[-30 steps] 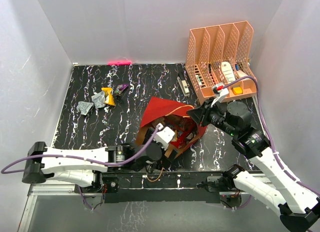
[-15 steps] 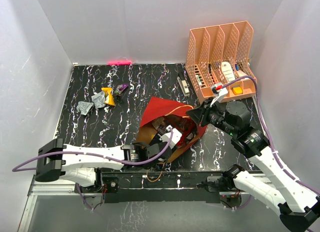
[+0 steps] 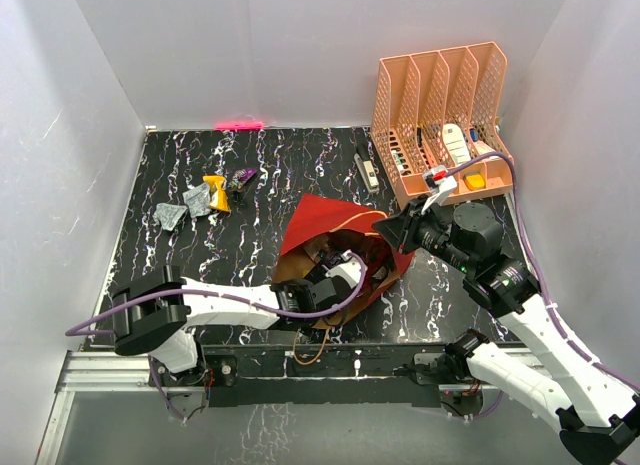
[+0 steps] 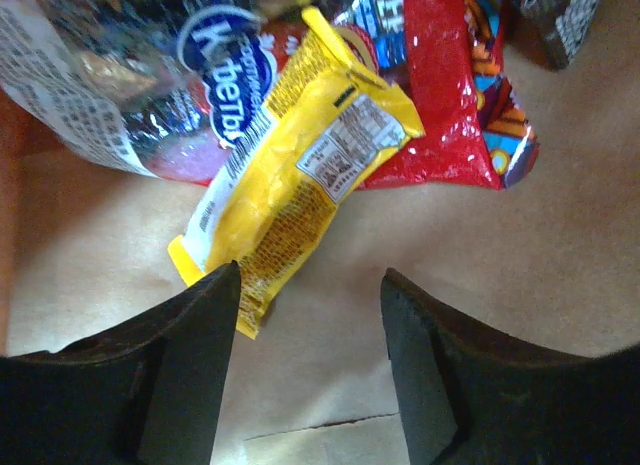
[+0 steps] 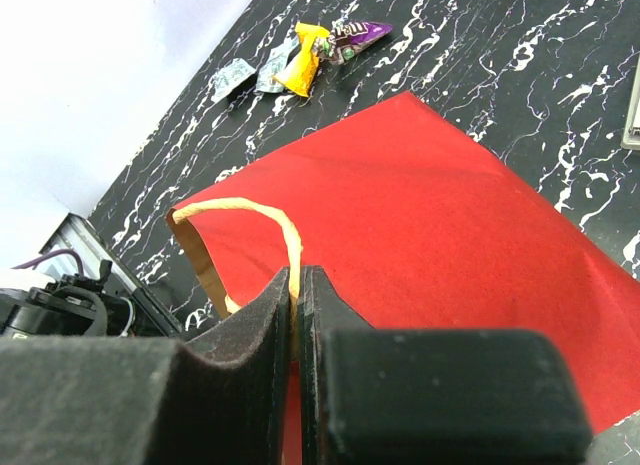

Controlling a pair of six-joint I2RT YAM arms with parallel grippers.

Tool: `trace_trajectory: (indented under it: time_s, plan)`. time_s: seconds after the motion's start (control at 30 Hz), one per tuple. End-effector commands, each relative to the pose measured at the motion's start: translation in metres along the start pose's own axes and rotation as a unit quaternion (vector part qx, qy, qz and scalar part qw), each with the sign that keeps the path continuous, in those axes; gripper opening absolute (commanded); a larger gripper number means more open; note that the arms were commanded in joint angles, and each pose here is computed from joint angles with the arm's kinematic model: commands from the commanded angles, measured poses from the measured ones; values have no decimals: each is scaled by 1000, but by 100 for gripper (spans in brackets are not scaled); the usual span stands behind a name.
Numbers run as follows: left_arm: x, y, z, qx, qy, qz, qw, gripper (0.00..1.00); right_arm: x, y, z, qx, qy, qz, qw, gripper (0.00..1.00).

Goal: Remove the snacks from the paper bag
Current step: Take out the snack from the paper bag.

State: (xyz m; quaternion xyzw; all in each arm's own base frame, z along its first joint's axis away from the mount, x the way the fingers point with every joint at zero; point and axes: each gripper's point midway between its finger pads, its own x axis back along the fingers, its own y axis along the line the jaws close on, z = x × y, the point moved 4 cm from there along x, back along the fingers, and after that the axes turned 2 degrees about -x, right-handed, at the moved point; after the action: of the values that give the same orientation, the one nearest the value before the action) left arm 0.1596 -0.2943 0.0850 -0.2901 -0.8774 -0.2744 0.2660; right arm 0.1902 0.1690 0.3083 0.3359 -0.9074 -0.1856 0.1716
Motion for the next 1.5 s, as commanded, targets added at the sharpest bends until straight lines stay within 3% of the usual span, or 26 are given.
trace_trajectory:
  time_s: [0.0, 0.13, 0.37, 0.7, 0.87, 1.47]
  plan:
    - [-5, -6, 5, 9, -5, 11, 1000, 62, 8, 12, -24, 6, -38, -13, 999, 7]
    - [-15, 2, 22, 9, 23, -25, 999, 73, 9, 13, -25, 6, -38, -15, 999, 7]
    - [-28, 6, 30, -2, 50, -54, 997, 62, 8, 14, -25, 5, -37, -17, 999, 7]
    - [-26, 8, 23, -13, 57, -50, 997, 18, 11, 12, -23, 4, -39, -12, 999, 7]
    - [-14, 10, 17, 7, 51, -37, 998, 0, 9, 10, -22, 4, -37, -9, 999, 7]
    - [81, 22, -12, 98, -18, 104, 990, 0, 0, 11, -17, -2, -32, -20, 999, 7]
